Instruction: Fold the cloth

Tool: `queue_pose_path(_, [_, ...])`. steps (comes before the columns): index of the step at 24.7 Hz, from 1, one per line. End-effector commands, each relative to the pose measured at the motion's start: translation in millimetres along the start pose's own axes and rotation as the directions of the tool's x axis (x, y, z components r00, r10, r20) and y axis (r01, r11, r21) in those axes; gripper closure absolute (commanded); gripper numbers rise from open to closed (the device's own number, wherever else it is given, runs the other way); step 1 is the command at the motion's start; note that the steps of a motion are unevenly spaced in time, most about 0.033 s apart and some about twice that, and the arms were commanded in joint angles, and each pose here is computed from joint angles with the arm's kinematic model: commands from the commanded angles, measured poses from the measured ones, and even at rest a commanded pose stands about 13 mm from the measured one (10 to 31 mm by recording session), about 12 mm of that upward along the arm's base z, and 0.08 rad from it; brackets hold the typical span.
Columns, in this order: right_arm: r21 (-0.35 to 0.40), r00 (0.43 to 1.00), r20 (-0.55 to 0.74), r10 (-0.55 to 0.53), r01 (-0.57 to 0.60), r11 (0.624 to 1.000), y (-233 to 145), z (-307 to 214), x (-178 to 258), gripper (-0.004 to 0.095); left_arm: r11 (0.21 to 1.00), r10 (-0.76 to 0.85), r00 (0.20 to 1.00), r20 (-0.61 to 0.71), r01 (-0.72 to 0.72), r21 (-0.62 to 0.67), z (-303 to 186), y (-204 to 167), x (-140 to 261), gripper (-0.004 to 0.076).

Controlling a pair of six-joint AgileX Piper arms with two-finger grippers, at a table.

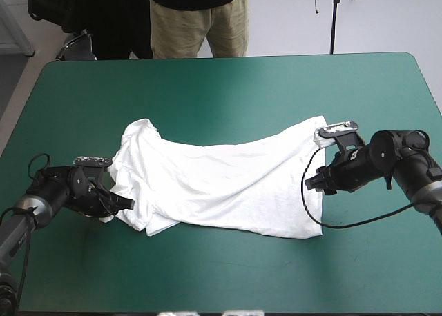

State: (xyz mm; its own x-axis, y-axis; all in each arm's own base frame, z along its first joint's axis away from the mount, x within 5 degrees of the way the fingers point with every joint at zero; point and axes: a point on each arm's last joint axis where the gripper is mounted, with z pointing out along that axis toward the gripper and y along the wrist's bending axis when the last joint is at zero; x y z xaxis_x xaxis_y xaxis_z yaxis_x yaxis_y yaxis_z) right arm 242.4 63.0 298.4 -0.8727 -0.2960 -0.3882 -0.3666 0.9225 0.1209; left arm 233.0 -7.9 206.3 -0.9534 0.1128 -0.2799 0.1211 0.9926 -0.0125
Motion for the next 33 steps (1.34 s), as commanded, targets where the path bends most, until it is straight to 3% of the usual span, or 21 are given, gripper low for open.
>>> queue_pose_path(1, [-0.061, 1.0, 0.002, -0.008, 0.008, 0.998, 6, -4, 6, 0.035, 1.0, -0.004, 0.998, 0.067, 0.005, -0.006, -9, 0, -8, 0.0741])
queue_pose_path(5, [-0.08, 0.998, -0.064, 0.014, -0.019, 0.997, 6, 11, 21, 0.0275, 1.0, -0.007, 0.997, 0.074, 0.008, -0.005, -9, 0, -8, 0.0741])
queue_pose_path(11, [-0.119, 0.996, -0.078, 0.05, -0.059, 0.991, 8, 32, 35, 0.0279, 1.0, -0.011, 0.997, 0.077, 0.011, -0.002, -9, 0, -9, 0.0741])
queue_pose_path(15, [-0.135, 0.99, -0.142, 0.023, -0.043, 0.99, 19, 52, 42, 0.0341, 1.0, -0.011, 0.997, 0.079, 0.011, -0.002, -9, 0, -9, 0.0741])
queue_pose_path(20, [-0.128, 0.966, -0.255, -0.036, 0.003, 0.992, 40, 82, 47, 0.0478, 1.0, -0.015, 0.998, 0.068, 0.015, -0.002, -9, 0, -8, 0.0741])
queue_pose_path(24, [-0.079, 0.964, -0.251, -0.084, 0.066, 0.995, 45, 90, 46, 0.0893, 1.0, -0.002, 0.998, 0.061, 0.002, -0.011, -9, 0, -7, 0.0741])
queue_pose_path(28, [-0.032, 0.977, -0.192, -0.095, 0.091, 0.995, 42, 76, 45, 0.0921, 1.0, -0.001, 0.998, 0.06, 0.002, -0.011, -12, 0, -6, 0.0741])
queue_pose_path(33, [0.059, 0.991, 0.065, -0.118, 0.114, 0.992, 43, -5, 33, 0.0921, 1.0, 0.017, 0.982, 0.189, -0.016, -0.005, -83, -3, -18, 0.0741])
